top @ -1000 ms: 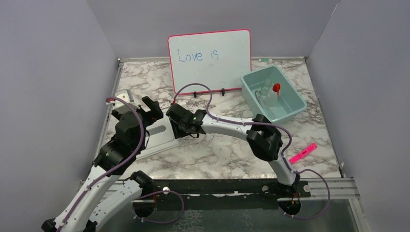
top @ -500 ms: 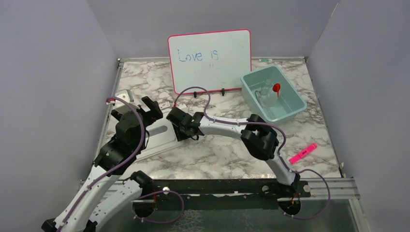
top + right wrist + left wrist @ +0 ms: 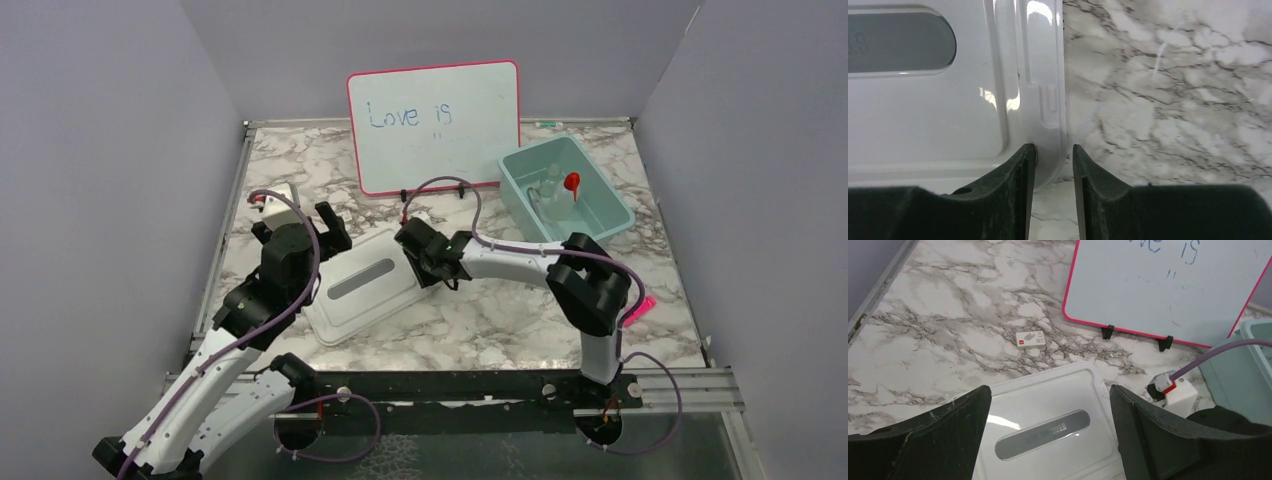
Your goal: Organize the chemistry lab equipment
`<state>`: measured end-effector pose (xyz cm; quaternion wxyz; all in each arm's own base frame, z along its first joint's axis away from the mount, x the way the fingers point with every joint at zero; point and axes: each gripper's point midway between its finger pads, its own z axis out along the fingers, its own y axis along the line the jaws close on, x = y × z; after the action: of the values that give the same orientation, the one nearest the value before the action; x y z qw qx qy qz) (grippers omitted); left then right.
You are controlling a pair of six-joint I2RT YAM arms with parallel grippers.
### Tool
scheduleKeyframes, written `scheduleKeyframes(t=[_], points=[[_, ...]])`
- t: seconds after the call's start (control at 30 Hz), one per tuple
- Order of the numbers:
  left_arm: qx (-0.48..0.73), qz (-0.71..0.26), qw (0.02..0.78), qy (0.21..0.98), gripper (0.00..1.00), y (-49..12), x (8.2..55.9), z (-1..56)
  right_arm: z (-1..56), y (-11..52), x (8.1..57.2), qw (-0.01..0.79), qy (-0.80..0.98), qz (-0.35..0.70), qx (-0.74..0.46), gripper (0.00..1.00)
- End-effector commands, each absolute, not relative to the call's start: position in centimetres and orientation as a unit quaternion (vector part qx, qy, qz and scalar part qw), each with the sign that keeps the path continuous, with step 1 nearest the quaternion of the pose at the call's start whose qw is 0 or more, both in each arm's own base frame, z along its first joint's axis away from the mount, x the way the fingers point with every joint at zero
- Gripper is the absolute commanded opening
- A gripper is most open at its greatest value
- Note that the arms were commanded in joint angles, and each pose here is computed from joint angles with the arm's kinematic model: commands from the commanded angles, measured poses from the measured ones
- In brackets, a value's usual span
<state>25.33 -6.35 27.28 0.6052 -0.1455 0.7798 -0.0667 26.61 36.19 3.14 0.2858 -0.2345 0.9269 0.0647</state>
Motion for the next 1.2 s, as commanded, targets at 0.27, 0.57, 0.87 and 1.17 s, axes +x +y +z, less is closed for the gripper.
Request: scheduleKeyframes(t=[0.27, 0.57, 0.87, 1.17], points=[[-0.017, -0.118, 0.479, 0.870, 0.94, -13.4, 26.6, 19.1, 4.7, 26.8, 31.1, 0.277, 0.920, -0.009, -0.277, 0.37], [-0.003, -0.102, 0.353, 0.930, 0.87, -13.6, 29.1, 13.0, 8.9, 29.4, 29.7, 0.287, 0.942, 0.098, -0.141, 0.39], [0.075, -0.083, 0.279, 0.954, 0.62, -12.8, 33.6, 8.9, 10.0, 32.7, 26.5, 0.281, 0.929, 0.218, -0.097, 0.39], [0.122, -0.058, 0.235, 0.963, 0.51, -12.9, 35.3, 6.0, 10.5, 32.5, 24.7, 0.280, 0.919, 0.264, -0.088, 0.39]])
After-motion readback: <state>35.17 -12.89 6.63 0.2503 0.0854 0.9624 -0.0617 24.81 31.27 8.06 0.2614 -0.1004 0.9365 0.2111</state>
